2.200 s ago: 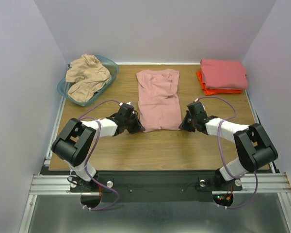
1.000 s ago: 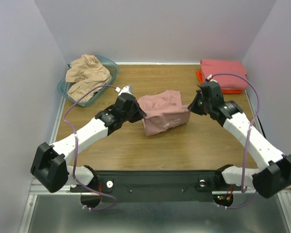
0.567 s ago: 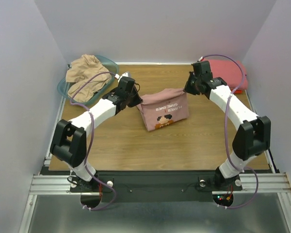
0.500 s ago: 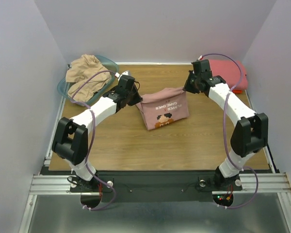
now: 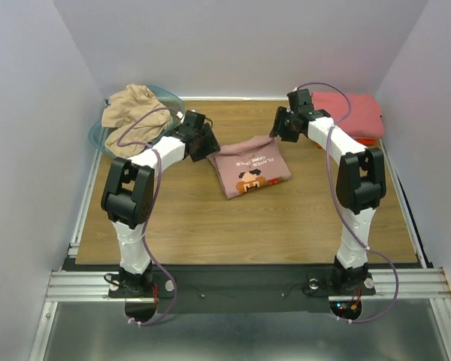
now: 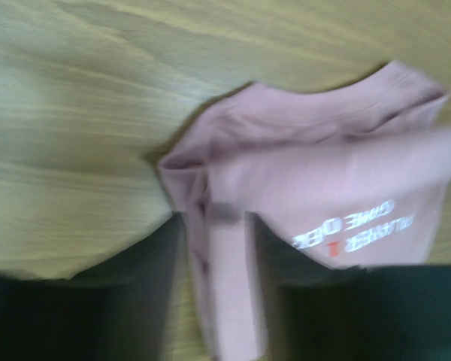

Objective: Fold and stack the t-shirts
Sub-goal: Fold the tshirt

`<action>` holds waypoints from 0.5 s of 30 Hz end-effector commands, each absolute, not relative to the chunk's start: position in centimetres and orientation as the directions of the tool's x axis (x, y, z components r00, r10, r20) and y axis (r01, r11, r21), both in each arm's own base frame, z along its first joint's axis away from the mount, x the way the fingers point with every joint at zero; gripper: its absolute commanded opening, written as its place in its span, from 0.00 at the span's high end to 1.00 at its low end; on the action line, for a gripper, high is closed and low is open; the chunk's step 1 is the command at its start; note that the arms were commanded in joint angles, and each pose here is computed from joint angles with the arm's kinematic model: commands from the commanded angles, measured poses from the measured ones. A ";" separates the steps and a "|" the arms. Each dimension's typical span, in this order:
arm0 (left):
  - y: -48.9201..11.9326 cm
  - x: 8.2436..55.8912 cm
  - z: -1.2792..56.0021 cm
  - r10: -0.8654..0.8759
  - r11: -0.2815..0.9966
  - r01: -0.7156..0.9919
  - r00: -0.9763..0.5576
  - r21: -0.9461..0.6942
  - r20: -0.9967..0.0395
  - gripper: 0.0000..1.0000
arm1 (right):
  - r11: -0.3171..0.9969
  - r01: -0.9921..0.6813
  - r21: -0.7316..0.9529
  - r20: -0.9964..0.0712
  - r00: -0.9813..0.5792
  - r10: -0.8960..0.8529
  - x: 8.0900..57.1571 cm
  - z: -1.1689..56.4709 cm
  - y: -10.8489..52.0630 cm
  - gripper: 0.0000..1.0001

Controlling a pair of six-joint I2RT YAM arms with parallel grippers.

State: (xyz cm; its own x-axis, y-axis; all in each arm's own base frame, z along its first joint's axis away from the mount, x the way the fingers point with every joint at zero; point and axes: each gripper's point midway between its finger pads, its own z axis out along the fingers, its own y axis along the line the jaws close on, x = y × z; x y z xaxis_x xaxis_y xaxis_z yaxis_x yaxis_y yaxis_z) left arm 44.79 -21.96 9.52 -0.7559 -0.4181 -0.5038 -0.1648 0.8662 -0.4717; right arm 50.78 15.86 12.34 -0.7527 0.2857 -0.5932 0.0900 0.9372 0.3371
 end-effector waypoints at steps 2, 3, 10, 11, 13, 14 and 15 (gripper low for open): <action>-21.1 46.8 12.6 -0.444 0.858 -0.159 -0.709 -0.489 -0.549 0.14 | 0.929 0.041 0.367 -0.654 -0.699 0.289 53.2 15.2 15.8 0.22; -21.2 46.8 12.9 -0.449 0.853 -0.155 -0.704 -0.499 -0.550 0.11 | 0.927 0.032 0.373 -0.659 -0.694 0.289 53.1 15.8 15.8 0.13; -21.6 43.9 13.3 -0.458 0.829 -0.121 -0.708 -0.546 -0.538 0.06 | 0.931 -0.052 0.361 -0.646 -0.734 0.210 49.5 15.6 15.9 0.00; -21.6 43.3 13.4 -0.454 0.828 -0.116 -0.712 -0.549 -0.535 0.06 | 0.940 -0.089 0.329 -0.660 -0.734 0.162 48.8 15.5 15.6 0.00; -21.7 41.6 12.5 -0.439 0.829 -0.111 -0.735 -0.548 -0.517 0.06 | 0.954 -0.114 0.278 -0.650 -0.753 0.099 47.5 13.6 14.8 0.00; -21.6 40.1 11.1 -0.424 0.837 -0.118 -0.756 -0.534 -0.498 0.06 | 0.960 -0.139 0.244 -0.656 -0.752 0.057 47.2 13.3 14.5 0.00; -21.7 40.3 11.9 -0.432 0.832 -0.110 -0.744 -0.544 -0.510 0.06 | 0.963 -0.152 0.221 -0.654 -0.756 0.030 46.9 12.7 14.2 0.00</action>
